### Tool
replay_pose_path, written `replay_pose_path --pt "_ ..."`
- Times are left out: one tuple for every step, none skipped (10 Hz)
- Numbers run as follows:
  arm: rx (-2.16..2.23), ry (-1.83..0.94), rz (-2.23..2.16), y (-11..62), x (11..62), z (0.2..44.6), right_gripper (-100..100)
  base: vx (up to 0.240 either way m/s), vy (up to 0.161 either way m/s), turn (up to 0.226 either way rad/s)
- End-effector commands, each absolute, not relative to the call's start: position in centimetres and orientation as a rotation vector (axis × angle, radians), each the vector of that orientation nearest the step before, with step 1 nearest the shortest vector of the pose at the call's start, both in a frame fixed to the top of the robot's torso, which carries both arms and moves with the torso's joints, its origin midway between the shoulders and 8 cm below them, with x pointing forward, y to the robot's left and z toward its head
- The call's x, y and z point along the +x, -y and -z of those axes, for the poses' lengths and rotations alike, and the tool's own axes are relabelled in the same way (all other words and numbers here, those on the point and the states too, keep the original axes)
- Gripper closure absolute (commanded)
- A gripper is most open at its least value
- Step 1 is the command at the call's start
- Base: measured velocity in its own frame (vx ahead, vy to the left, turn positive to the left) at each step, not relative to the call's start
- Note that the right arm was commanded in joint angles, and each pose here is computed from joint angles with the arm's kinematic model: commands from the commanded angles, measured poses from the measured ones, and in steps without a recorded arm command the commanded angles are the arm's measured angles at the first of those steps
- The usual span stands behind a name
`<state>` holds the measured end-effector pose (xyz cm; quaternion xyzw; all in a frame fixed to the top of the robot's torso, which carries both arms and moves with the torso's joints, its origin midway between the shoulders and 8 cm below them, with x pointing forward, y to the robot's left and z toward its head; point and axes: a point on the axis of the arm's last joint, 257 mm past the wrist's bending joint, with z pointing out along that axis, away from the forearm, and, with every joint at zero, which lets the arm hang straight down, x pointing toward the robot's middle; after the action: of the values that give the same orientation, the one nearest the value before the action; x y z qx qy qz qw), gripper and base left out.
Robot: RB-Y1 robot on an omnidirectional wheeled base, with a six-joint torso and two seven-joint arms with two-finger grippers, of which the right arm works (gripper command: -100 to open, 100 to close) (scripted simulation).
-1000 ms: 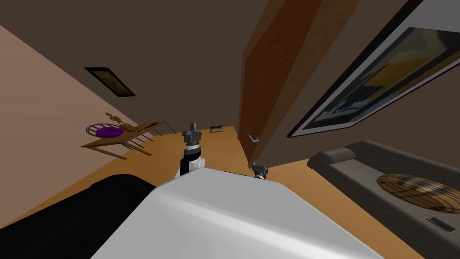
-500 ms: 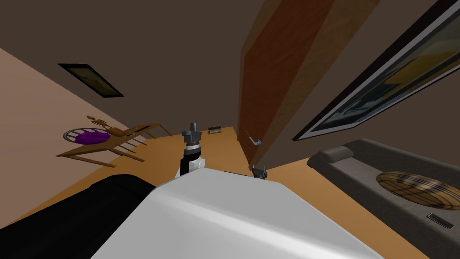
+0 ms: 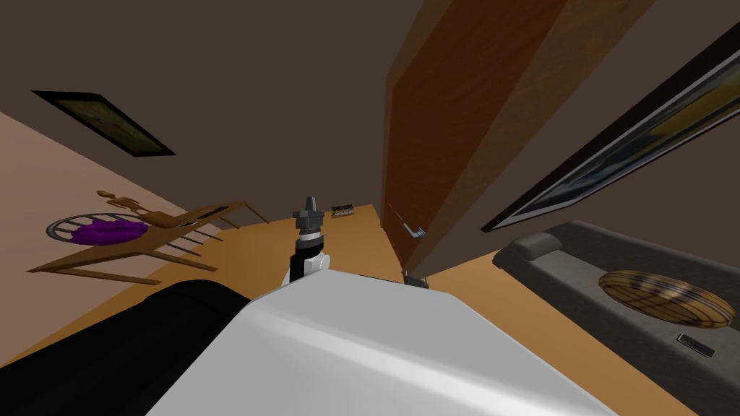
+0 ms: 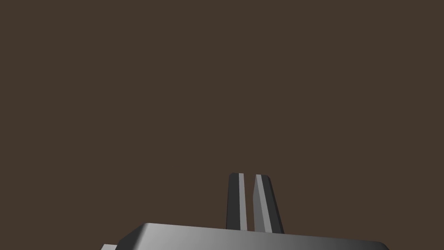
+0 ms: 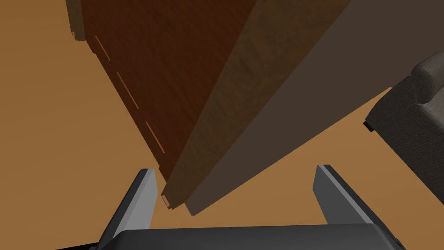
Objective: Push the door open
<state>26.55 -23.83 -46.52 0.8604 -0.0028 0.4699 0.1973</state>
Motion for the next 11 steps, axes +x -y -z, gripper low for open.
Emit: replay_pose_path --pt "2.436 0.025 -1.285 23.7 25.9 47.3 -100 0.104 0.057 -0.059" --pt "2.450 0.035 -1.268 23.6 25.4 47.8 -100 0.083 0.043 -0.060" --pt "2.465 0.045 -1.251 23.6 25.0 48.3 -100 0.076 0.055 -0.061" --pt "2.493 0.065 -1.215 23.5 24.1 49.3 -100 0.111 0.076 -0.133" --pt "2.507 0.076 -1.196 23.4 23.6 49.8 -100 0.104 0.071 -0.069" --pt "2.521 0.087 -1.177 23.4 23.1 50.3 -100 0.095 0.059 -0.048" --pt "2.534 0.098 -1.158 23.3 22.7 50.8 -100 0.091 0.050 -0.061" --pt "2.547 0.109 -1.139 23.2 22.2 51.3 -100 0.091 0.029 -0.068" --pt "2.560 0.120 -1.119 23.2 21.7 51.8 -100 0.094 0.020 -0.069" --pt "2.584 0.141 -1.079 23.1 20.7 52.7 -100 0.126 0.024 -0.101" --pt "2.596 0.152 -1.059 23.0 20.1 53.1 -100 0.123 0.038 -0.097"
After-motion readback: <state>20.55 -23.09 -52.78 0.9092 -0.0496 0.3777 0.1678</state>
